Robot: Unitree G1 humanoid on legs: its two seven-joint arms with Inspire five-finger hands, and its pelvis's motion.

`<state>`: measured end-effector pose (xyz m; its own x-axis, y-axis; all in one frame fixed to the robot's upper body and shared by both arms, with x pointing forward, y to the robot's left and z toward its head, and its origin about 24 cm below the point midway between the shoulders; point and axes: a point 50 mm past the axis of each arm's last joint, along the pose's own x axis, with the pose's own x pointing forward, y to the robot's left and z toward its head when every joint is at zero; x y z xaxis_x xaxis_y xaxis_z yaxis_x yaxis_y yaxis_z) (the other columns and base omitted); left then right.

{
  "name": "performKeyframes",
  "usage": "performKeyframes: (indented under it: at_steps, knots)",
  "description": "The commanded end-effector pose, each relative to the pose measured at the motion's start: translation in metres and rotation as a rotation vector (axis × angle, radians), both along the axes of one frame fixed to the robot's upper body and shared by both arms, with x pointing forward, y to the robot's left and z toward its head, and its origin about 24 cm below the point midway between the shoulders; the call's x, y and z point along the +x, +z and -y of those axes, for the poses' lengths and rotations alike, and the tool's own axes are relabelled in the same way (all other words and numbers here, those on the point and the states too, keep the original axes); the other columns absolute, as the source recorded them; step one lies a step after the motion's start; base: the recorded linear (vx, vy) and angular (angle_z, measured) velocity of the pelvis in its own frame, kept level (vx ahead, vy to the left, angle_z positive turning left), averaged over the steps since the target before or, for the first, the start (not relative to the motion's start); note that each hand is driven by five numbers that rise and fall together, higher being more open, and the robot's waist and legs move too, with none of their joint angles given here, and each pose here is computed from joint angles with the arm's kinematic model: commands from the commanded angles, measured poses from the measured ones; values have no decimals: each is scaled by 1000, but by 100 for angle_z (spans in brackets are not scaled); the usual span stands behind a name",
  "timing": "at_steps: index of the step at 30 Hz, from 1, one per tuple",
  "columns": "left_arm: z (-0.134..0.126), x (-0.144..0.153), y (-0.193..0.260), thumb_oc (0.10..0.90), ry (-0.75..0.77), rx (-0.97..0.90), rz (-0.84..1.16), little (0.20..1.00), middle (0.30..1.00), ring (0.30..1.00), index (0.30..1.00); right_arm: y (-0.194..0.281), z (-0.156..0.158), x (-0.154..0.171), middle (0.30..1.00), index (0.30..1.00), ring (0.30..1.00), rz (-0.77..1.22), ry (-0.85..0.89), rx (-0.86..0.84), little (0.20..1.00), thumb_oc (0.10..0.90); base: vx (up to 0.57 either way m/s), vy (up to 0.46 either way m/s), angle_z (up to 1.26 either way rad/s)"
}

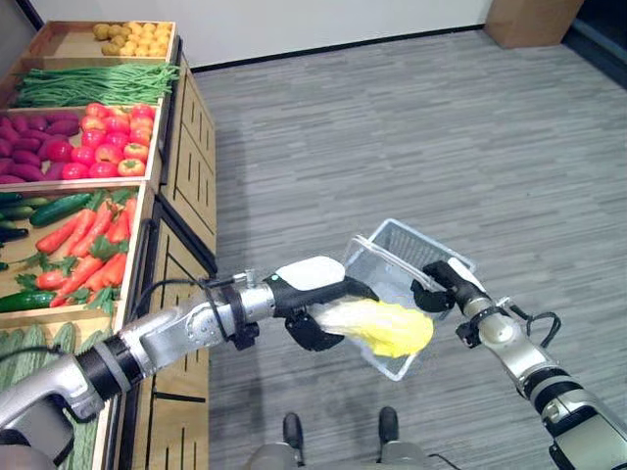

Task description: Get the vegetables into the basket

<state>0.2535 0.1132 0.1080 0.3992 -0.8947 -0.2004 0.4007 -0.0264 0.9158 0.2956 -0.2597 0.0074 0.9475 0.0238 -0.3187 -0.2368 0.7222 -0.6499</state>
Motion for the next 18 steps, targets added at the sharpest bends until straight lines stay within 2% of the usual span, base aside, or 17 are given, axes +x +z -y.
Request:
performKeyframes:
  at_steps: [1,8,18]
  knots:
    - [20,3,38,400,-144,-85,209,300,300,300,300,105,-31,46,300,300,300,459,148,132,300,400,33,15,-2]
    - [26,8,24,400,-105,-98,230,300,300,300,300,114,-53,41,300,300,300,510,232,215,300,400,0,0,0]
    - [32,29,-16,400,77,-103,201,300,300,300,300,123,-79,30,300,300,300,548,347,329,300,400,4,0,-1]
